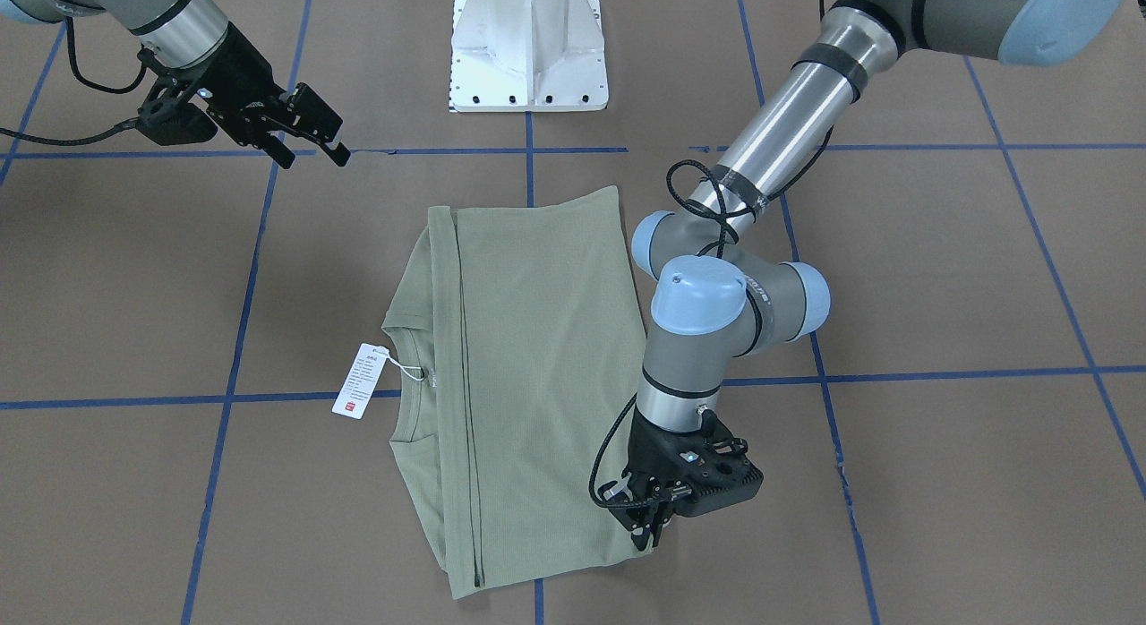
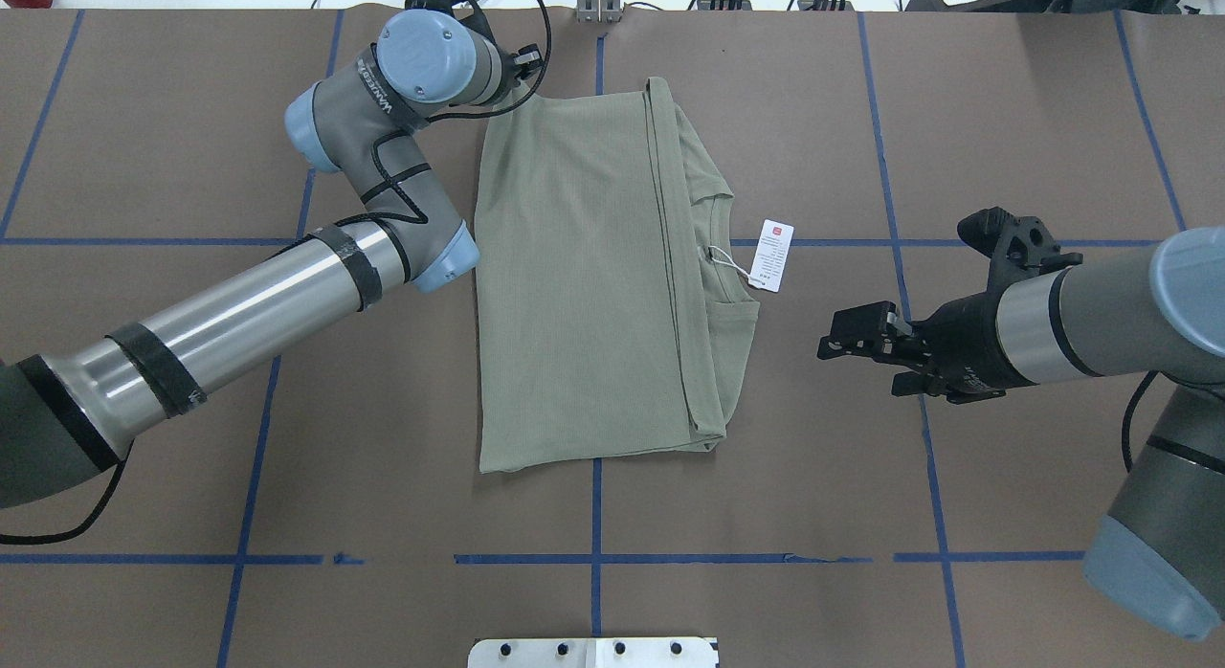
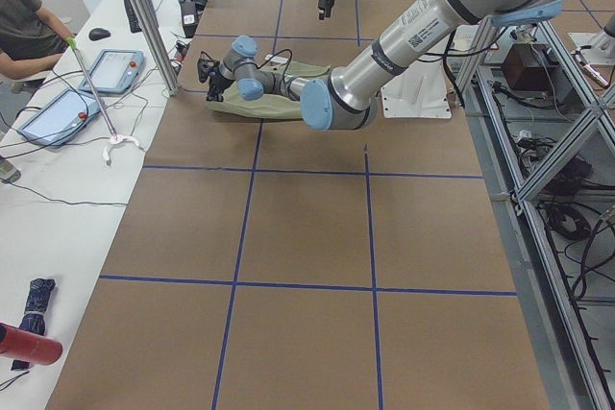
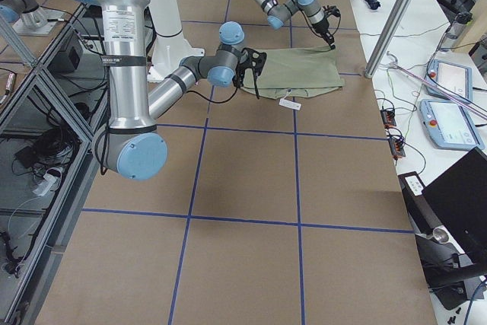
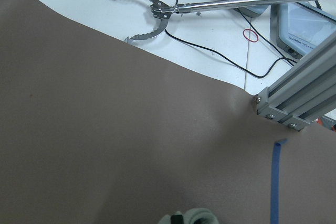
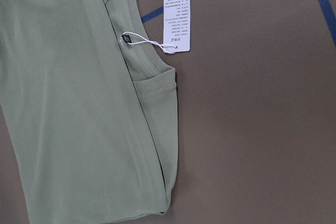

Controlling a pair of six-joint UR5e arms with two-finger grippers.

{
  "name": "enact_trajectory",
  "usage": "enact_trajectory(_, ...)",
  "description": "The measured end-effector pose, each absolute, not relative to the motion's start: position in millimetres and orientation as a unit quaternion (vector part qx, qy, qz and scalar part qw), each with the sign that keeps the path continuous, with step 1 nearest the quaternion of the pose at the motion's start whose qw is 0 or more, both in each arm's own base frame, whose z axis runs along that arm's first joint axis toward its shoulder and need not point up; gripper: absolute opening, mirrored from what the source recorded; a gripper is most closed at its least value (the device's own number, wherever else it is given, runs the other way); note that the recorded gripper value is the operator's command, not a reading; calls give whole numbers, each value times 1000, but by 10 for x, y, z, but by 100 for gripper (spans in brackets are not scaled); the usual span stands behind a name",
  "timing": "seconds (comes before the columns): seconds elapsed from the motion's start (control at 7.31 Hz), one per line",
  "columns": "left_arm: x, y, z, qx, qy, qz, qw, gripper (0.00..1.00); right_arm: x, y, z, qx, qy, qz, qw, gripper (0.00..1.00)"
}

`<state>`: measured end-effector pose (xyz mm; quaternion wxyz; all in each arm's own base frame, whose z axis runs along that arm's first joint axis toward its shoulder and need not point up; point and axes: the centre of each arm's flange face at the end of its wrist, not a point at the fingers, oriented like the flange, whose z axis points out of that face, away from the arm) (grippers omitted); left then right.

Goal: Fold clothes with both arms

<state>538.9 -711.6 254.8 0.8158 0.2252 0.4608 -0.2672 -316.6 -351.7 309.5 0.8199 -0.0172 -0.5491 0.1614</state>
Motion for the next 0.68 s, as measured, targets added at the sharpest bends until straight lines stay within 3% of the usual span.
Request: enact_trajectory(0.68, 4722, -7233, 2466, 260, 433, -221, 835, 100, -3436, -3827, 2981, 16, -539, 130, 832, 100)
